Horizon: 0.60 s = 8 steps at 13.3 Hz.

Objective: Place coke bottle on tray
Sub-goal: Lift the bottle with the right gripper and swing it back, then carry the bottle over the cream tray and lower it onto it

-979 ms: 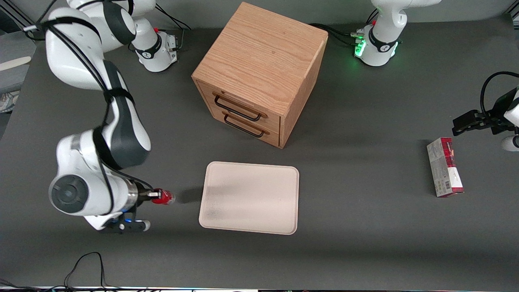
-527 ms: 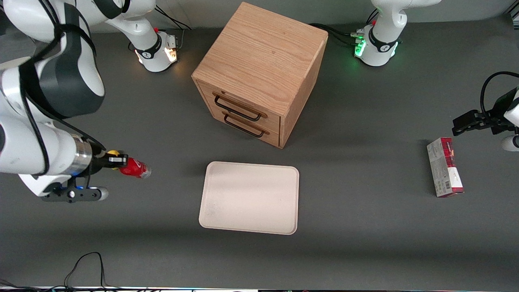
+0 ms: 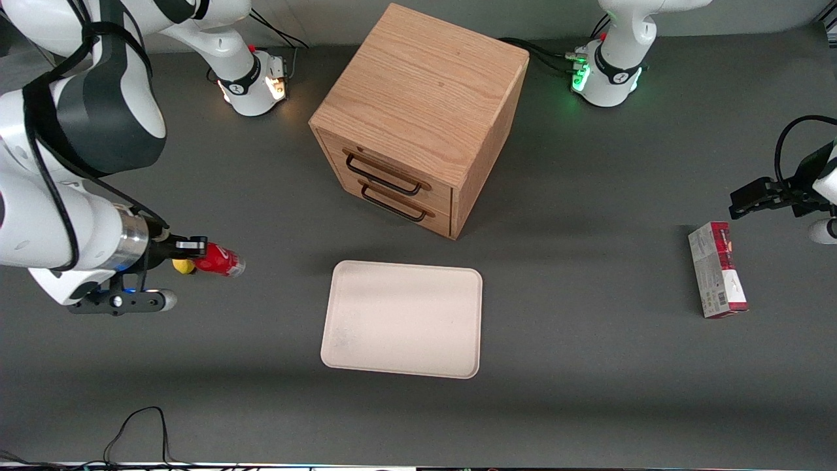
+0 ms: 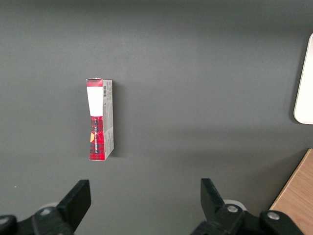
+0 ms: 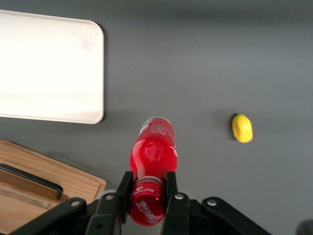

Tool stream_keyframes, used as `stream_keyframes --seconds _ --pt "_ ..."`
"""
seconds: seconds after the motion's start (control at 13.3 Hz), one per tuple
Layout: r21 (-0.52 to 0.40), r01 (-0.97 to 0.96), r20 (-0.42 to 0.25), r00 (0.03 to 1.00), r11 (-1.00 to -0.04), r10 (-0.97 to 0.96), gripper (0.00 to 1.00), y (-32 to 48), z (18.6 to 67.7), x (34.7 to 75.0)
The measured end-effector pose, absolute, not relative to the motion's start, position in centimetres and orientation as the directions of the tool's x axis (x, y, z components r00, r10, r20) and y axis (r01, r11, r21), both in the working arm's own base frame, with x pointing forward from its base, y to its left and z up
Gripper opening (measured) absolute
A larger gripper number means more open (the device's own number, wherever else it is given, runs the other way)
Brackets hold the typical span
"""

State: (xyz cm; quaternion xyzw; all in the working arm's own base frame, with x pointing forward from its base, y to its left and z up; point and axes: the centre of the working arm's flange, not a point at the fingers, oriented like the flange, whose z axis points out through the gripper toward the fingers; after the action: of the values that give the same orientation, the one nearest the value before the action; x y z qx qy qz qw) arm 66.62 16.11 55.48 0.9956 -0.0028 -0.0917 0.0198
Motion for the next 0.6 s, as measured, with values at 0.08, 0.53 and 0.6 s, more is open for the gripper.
stream_keyframes --seconds 0.08,0.53,0.6 --pt "0.023 -0.020 -0.159 0.987 -1.000 -0.023 0.31 17.5 55.3 66.8" --pt "-0.026 -0.101 -0.123 0.988 -0.995 -0.097 0.31 24.8 50.1 68.0" --pt "-0.025 -0.095 -0.123 0.988 -0.995 -0.092 0.31 25.6 49.3 68.1"
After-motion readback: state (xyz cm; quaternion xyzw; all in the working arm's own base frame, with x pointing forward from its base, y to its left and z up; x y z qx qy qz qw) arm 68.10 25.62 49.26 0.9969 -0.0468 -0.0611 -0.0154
